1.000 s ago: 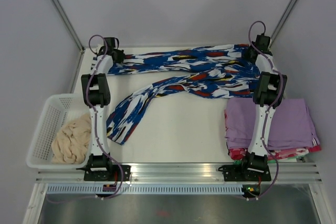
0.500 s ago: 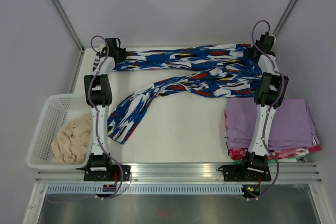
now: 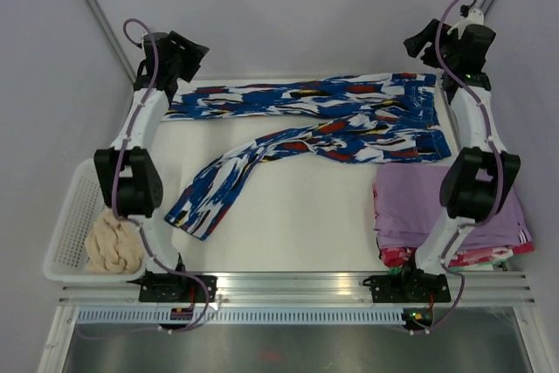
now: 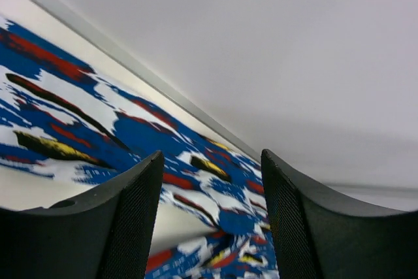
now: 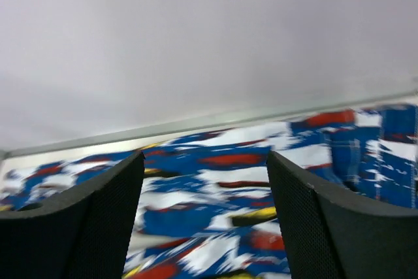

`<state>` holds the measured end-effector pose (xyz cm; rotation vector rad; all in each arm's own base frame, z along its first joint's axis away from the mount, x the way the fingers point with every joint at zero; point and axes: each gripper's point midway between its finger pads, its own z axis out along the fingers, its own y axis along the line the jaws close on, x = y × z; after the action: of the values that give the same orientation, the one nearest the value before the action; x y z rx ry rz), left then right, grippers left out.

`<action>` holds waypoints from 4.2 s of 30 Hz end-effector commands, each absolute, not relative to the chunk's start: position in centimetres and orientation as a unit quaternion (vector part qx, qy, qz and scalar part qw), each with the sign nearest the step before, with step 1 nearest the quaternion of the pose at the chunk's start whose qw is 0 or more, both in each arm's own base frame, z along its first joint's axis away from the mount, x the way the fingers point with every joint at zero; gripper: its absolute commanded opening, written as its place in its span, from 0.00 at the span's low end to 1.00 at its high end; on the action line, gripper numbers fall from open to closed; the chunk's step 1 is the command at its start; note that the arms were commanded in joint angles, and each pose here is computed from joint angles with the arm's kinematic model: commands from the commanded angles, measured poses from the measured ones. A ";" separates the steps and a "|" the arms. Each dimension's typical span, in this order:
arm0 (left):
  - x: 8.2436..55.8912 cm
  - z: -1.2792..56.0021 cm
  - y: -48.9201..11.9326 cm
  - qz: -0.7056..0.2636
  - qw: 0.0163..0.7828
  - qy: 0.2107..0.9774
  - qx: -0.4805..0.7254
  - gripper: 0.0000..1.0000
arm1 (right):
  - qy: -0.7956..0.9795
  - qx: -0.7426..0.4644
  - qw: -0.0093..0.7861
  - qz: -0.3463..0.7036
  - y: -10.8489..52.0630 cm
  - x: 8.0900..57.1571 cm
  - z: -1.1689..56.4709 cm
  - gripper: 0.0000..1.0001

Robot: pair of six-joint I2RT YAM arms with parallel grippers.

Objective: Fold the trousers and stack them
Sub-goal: Flatten the trousers out

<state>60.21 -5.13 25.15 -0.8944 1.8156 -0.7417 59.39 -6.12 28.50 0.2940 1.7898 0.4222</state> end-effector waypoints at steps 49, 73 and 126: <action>28.0 3.6 -11.3 0.031 0.184 0.982 0.019 0.62 | 0.825 0.096 0.492 0.261 6.0 37.0 19.6 0.88; 25.9 2.8 -12.5 -0.006 0.169 0.985 0.035 0.53 | 0.833 0.101 0.481 0.253 5.7 37.1 18.6 0.88; 36.2 21.9 -7.7 0.047 0.390 0.906 0.158 0.02 | 0.834 0.106 0.479 0.253 5.7 36.5 18.3 0.88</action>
<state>37.00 -7.76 20.11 0.1935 2.3683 0.1190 36.40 5.67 16.86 0.2849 2.0822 0.6259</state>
